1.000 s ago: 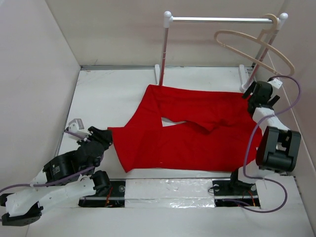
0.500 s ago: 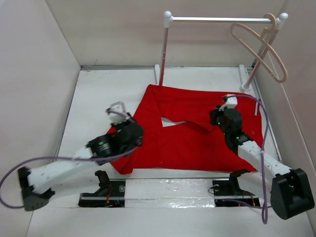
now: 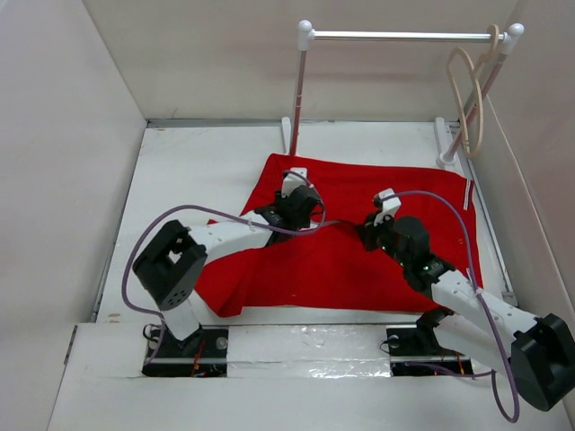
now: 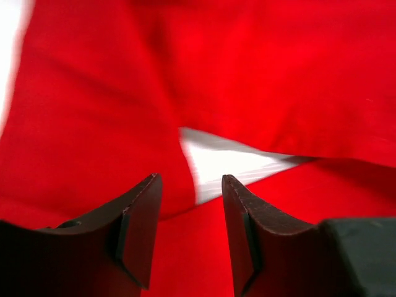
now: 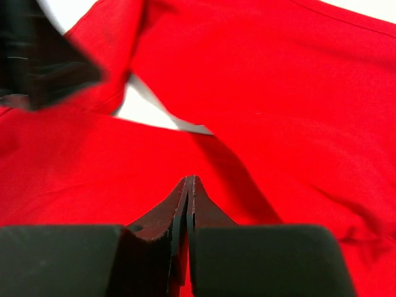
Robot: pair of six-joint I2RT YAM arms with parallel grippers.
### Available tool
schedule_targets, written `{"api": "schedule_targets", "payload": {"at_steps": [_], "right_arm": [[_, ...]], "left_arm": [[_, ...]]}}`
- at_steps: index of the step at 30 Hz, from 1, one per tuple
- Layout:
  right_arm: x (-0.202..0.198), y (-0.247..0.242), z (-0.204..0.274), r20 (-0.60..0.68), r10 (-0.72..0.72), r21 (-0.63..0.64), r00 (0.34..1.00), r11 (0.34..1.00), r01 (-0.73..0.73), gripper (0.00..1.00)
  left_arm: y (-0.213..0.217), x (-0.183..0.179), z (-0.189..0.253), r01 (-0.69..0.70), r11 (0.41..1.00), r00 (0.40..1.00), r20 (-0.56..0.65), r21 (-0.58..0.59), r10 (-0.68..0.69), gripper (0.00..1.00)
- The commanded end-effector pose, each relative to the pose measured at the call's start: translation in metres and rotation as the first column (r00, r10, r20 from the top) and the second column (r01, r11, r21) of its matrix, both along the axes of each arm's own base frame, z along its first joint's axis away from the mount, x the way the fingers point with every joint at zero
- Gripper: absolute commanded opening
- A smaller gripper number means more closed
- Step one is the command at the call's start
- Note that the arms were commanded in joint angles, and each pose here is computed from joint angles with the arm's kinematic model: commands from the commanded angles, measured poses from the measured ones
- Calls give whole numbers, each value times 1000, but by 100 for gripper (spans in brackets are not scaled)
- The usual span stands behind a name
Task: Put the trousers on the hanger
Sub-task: Flatten out the trousers at the center of the board.
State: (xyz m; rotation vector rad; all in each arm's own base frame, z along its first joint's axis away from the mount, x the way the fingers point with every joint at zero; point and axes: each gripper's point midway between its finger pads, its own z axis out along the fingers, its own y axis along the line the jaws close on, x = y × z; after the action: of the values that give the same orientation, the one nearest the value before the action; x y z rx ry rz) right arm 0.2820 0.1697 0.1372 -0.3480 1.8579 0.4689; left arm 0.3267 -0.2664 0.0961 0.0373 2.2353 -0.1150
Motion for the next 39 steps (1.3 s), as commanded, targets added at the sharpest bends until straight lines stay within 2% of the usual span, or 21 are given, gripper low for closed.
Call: {"api": "schedule_targets", "payload": {"at_steps": [1, 8, 17, 19, 20, 21, 23, 24, 28, 32, 35, 37, 39], "right_arm": [[-2, 15, 12, 56, 77, -11, 996, 997, -76, 7], [-4, 18, 7, 60, 94, -21, 994, 995, -93, 18], [-7, 18, 5, 70, 108, -21, 992, 994, -106, 28], [-8, 18, 4, 65, 107, -22, 992, 994, -106, 28], [-8, 18, 3, 65, 105, -21, 992, 994, -104, 28], [-7, 18, 3, 66, 105, -20, 992, 994, -104, 28], [-5, 16, 4, 67, 100, -25, 993, 995, -98, 28], [-7, 15, 3, 63, 99, -26, 993, 995, -98, 28], [-6, 10, 6, 79, 80, -18, 994, 997, -79, 28], [-7, 11, 2, 66, 87, -25, 994, 996, -85, 28], [-5, 16, 2, 69, 101, -14, 992, 995, -101, 29], [-6, 17, -1, 56, 119, -29, 991, 993, -117, 29], [-5, 17, -2, 61, 113, -25, 992, 993, -112, 29]], "left_arm": [[-39, 7, 8, 115, 993, 993, 14, -39, -115, 42], [-24, 12, -41, 54, 993, 998, -46, 100, -50, 40], [-3, 7, -47, -42, 979, 999, 14, 198, 40, 40], [0, 3, -49, -37, 981, 999, 7, 193, 36, 36], [0, 3, -50, -39, 981, 999, 10, 190, 38, 30], [3, 3, -51, -47, 979, 999, 12, 198, 45, 18], [10, 4, -53, -61, 976, 998, 12, 209, 60, 9], [13, 7, -53, -69, 976, 998, 12, 205, 68, 0], [26, 14, -45, -102, 980, 995, 25, 171, 99, 0], [39, 22, -9, -134, 990, 987, 94, 41, 130, 0], [24, 18, 2, -3, 997, 998, 66, -81, 8, 0], [21, 17, -2, 7, 997, 999, 44, -73, -4, 0], [23, 16, -3, -29, 999, 997, 72, -30, 31, 0]]}}
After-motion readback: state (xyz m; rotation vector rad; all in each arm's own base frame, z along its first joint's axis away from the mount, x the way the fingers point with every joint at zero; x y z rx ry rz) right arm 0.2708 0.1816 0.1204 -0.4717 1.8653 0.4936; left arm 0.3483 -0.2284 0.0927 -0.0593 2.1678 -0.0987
